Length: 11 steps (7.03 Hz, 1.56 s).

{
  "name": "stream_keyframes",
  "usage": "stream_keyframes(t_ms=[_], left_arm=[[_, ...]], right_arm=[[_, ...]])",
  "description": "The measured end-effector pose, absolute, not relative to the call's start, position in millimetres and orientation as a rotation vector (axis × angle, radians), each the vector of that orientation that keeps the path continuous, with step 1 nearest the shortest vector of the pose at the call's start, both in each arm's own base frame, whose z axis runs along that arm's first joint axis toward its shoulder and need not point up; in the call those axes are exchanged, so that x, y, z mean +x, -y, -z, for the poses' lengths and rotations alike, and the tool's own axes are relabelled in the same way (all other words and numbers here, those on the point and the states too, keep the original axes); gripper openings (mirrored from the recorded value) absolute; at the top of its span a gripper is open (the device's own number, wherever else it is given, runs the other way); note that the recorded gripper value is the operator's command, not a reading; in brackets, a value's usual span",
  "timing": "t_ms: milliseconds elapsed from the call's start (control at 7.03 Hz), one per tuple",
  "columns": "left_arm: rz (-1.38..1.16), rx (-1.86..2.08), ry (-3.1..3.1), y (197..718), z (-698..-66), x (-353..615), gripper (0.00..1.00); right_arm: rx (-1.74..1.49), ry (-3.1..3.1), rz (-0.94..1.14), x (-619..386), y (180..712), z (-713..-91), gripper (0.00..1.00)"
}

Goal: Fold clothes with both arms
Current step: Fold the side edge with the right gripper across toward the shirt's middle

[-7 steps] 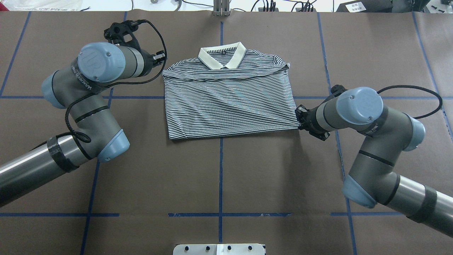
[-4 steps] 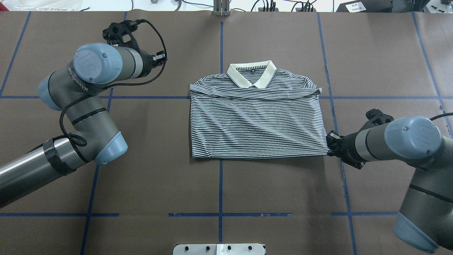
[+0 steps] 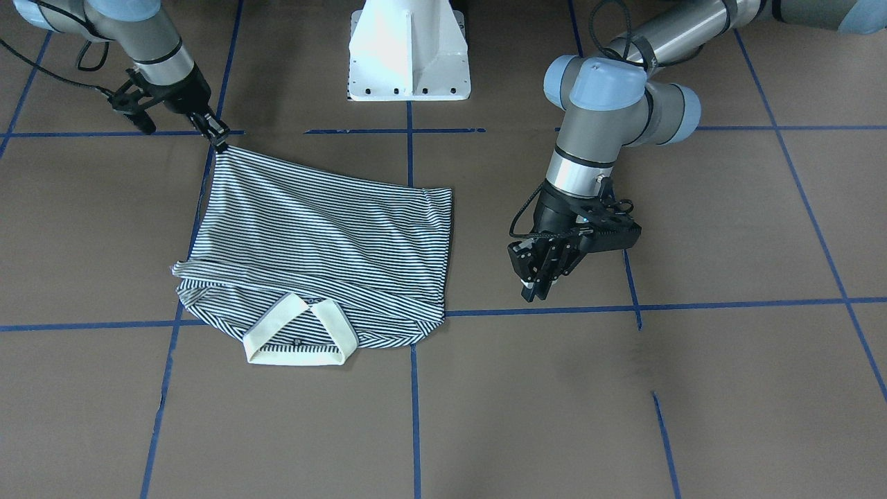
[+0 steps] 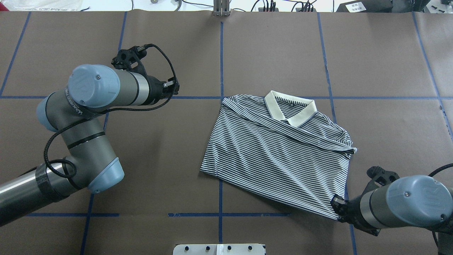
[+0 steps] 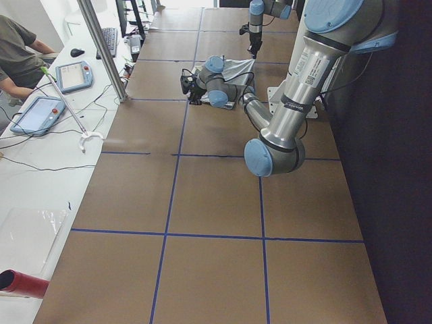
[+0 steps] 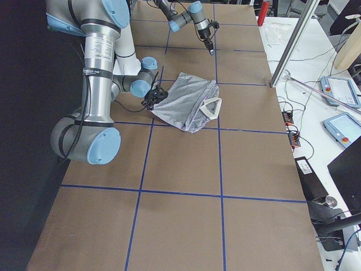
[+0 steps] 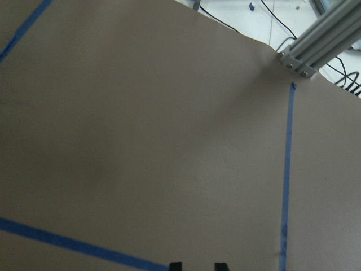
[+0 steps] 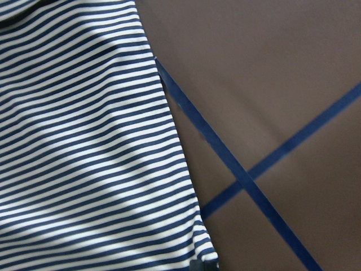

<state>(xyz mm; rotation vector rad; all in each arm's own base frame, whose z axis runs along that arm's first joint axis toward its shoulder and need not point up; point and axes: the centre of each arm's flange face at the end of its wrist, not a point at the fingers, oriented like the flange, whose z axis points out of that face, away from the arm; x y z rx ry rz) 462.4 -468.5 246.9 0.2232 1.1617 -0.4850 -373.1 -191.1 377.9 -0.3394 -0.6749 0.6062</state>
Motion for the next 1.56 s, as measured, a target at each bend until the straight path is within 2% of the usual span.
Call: stream_keyframes(t_ms=[142, 284, 427, 853, 1280, 1564], left_arm=[[0.486, 0.158, -1.197, 439.0, -238.4, 474.7, 0.32], [0.488, 0.093, -1.224, 408.2, -231.1, 488.2, 0.35], [0.486, 0.040, -1.238, 382.8, -227.8, 500.6, 0.36], [0.456, -0.047, -1.219, 333.0, -234.4, 535.2, 0.42], [0.416, -0.091, -1.148, 298.5, -247.0, 562.9, 0.42], [0.403, -0.102, -1.129, 290.0, -251.5, 575.0, 0.42]], right_arm=[[-0.366, 0.645, -0.577, -380.3, 165.5, -372.0, 0.00], [-0.384, 0.628, -0.548, -386.1, 146.0, -369.3, 0.35], [-0.395, 0.617, -0.522, -390.4, 132.1, -368.7, 0.99], [-0.373, 0.634, -0.541, -389.8, 129.7, -362.9, 1.00], [-0.339, 0.800, -0.685, -350.6, 194.2, -308.4, 1.00], [-0.309, 0.827, -0.740, -341.8, 220.9, -304.8, 1.00]])
